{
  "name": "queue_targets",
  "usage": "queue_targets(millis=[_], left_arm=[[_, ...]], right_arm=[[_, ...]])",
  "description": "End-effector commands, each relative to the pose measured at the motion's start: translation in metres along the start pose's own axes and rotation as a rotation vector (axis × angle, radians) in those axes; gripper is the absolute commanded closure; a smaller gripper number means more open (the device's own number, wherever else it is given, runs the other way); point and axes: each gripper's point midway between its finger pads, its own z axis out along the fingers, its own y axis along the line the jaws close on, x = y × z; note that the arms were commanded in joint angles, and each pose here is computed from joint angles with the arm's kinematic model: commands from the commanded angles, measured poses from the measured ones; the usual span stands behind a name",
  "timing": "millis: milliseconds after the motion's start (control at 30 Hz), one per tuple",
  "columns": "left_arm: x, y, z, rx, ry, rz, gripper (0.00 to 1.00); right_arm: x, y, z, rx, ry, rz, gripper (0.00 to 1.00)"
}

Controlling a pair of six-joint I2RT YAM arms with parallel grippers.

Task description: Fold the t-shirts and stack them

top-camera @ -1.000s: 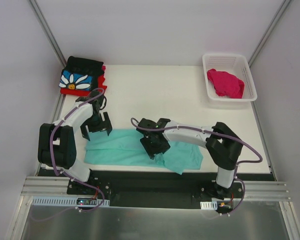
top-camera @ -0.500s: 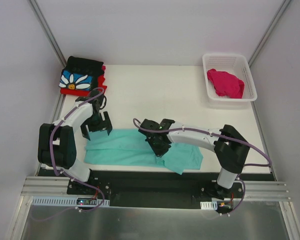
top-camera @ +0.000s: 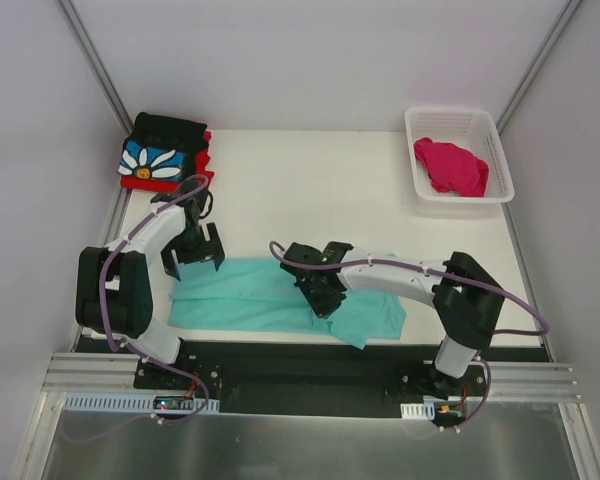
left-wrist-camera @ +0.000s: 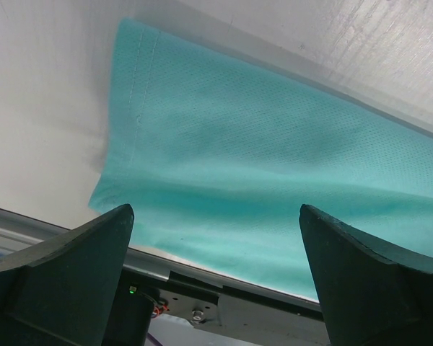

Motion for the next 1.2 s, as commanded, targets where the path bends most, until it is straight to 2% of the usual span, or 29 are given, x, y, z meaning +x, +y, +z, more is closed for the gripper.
queue_targets(millis=[0,333,633,967,1167], left_arm=[[-0.004,0.004,-0.017,0.008,-0.026,0.014,0.01],[-0.002,0.003,-0.015,0.009,-0.013,0.008,0.01],[-0.002,0.004,-0.016,0.01,-0.019,0.01,0.01],[0.0,0.005,-0.015,0.007,-0.016,0.012,0.01],[0.001,0.005,-0.014,0.005,-0.01,0.013,0.01]], right_arm=[[-0.018,0.016,-0.017,-0.024,-0.05,-0.012,0.99],[0.0,-0.01,-0.01,0.044,-0.026,0.01,0.99],[-0.004,-0.014,-0.006,0.049,-0.029,0.017,0.99],[-0.006,-0.001,0.002,-0.003,-0.013,0.024,0.99],[-0.01,0.015,-0.011,-0.031,-0.038,-0.001,0.99]])
